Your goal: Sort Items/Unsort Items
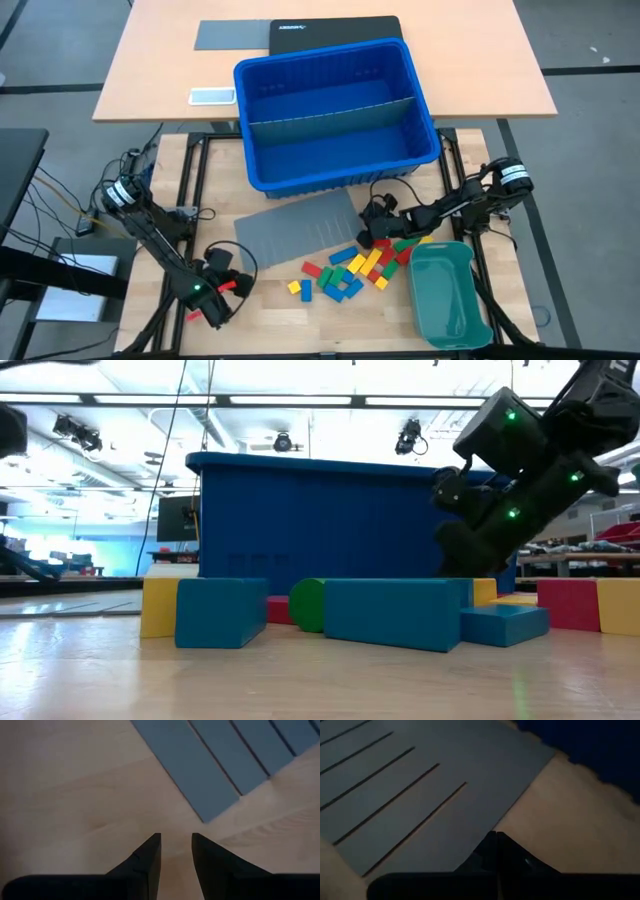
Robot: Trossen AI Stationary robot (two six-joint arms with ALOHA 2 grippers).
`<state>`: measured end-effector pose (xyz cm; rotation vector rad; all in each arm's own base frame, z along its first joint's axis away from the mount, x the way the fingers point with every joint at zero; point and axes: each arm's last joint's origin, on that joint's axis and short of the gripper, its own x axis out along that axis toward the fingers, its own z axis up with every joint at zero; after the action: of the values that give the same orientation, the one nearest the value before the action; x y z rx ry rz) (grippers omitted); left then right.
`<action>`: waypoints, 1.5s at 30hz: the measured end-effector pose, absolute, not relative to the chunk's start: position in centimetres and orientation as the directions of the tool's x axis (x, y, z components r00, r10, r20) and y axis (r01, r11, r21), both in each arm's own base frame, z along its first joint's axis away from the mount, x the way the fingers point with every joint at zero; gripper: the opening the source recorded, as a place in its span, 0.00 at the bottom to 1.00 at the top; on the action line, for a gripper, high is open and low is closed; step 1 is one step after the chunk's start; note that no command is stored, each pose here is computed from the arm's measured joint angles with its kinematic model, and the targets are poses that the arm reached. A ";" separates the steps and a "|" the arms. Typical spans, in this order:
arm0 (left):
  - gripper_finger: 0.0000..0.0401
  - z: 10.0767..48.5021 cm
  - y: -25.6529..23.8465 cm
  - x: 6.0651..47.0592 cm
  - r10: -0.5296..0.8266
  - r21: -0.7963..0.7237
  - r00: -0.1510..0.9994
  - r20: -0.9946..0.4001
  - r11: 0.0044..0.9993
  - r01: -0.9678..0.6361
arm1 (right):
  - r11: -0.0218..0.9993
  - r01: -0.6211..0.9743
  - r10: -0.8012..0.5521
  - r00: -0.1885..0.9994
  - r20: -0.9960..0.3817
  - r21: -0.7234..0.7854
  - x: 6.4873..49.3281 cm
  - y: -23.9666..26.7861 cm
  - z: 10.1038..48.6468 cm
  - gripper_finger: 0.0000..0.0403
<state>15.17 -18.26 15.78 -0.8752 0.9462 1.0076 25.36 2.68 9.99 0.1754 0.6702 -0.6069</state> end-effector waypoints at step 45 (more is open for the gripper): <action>0.29 11.4 -16.1 15.2 0.334 -0.430 0.522 -0.785 0.313 -0.847 | 0.825 0.558 -0.364 0.642 -0.674 0.086 25.7 1.6 10.0 0.00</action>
<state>15.25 -16.10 11.39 -0.9526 0.6407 0.8527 25.73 1.59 10.03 0.2999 0.6951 -0.5346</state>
